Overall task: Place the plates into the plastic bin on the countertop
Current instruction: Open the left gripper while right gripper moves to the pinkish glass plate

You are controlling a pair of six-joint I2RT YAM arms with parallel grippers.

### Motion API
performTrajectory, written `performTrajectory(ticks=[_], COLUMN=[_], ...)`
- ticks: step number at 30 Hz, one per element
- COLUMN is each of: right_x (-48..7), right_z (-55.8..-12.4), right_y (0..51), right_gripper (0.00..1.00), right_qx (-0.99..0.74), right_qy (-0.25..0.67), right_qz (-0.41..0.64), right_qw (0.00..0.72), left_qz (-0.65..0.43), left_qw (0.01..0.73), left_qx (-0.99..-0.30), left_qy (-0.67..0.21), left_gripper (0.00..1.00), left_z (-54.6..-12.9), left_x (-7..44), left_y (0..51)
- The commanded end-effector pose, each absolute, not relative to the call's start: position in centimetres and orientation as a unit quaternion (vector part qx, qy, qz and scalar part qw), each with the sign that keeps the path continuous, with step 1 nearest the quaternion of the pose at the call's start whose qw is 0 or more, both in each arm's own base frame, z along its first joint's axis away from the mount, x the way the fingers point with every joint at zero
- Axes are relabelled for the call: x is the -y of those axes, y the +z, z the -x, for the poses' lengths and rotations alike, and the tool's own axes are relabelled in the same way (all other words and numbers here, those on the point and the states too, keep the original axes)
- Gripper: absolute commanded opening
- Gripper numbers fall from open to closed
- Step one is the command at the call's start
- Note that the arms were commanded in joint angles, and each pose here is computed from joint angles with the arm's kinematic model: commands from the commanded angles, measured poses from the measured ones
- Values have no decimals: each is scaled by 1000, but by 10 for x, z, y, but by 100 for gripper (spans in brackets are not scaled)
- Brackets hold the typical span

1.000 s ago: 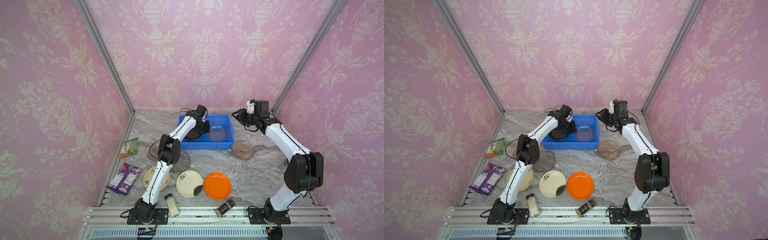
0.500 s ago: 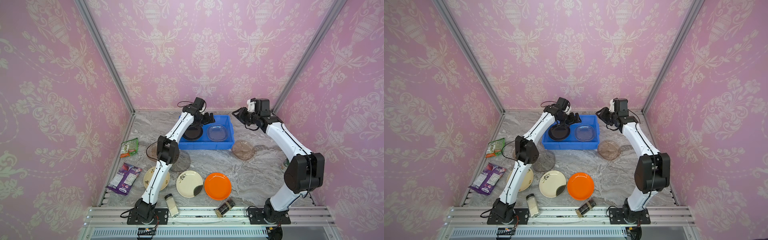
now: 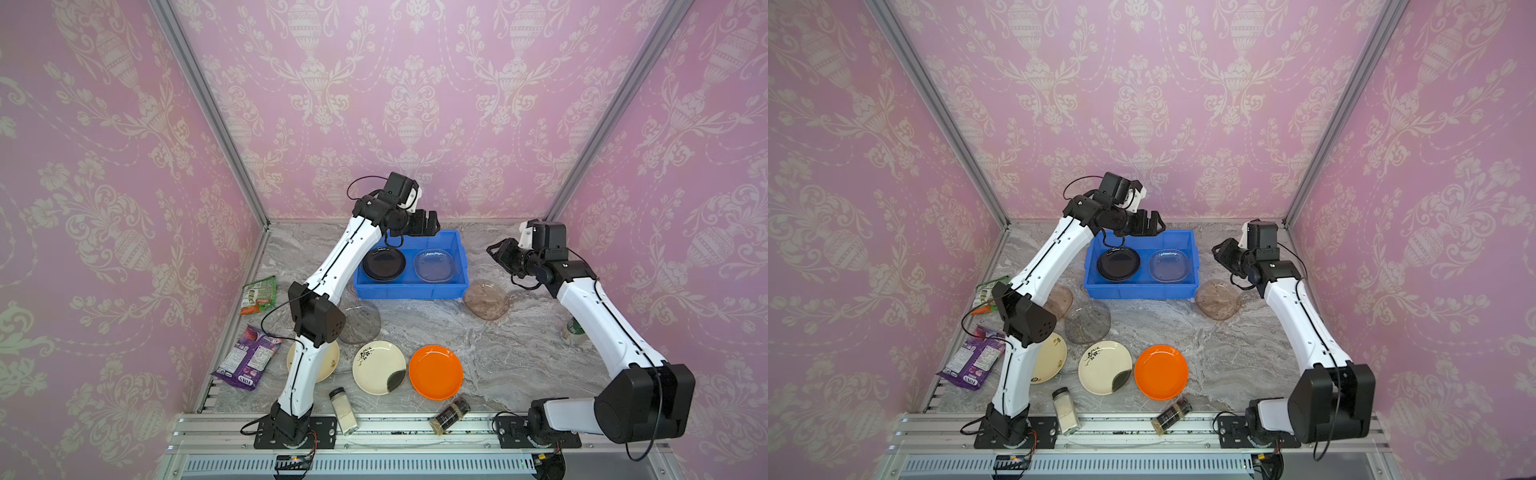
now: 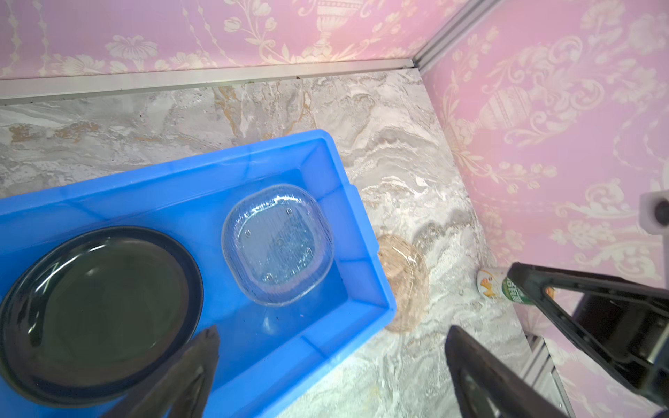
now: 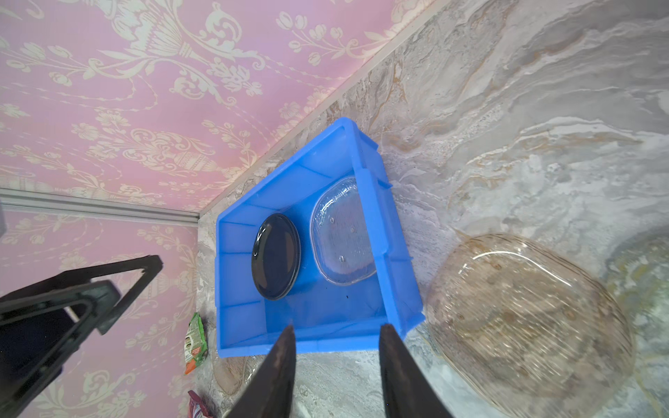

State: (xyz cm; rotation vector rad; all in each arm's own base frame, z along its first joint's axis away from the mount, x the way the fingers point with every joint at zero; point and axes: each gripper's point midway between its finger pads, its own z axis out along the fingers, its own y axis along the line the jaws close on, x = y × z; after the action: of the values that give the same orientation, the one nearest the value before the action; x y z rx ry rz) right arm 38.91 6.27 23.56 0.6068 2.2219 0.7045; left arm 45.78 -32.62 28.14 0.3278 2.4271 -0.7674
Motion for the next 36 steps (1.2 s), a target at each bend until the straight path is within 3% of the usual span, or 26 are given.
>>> performTrajectory(ticks=[1,10,19,36], right_x=[-44,-26,-14,-4], right_z=[-355,-296,-300,-328], right_y=[199,126,76,35], right_gripper=[38,37,37,36], right_qx=[-870,-868,-861,-867], right_qy=[237,231,240,229], right_qz=[-279,-348,-382,-394], right_qw=[329,268,234,203], left_qz=[-164,-115,-117,-101], left_qw=[271,227,224,210], left_qx=[-896,-848,-862,-875], left_qy=[-312,-464,-439,-424], left_gripper=[99,99,99,98], left_z=[-436,-417,-422,-434], left_x=[345,383,381,382], left_y=[266,252,236,209])
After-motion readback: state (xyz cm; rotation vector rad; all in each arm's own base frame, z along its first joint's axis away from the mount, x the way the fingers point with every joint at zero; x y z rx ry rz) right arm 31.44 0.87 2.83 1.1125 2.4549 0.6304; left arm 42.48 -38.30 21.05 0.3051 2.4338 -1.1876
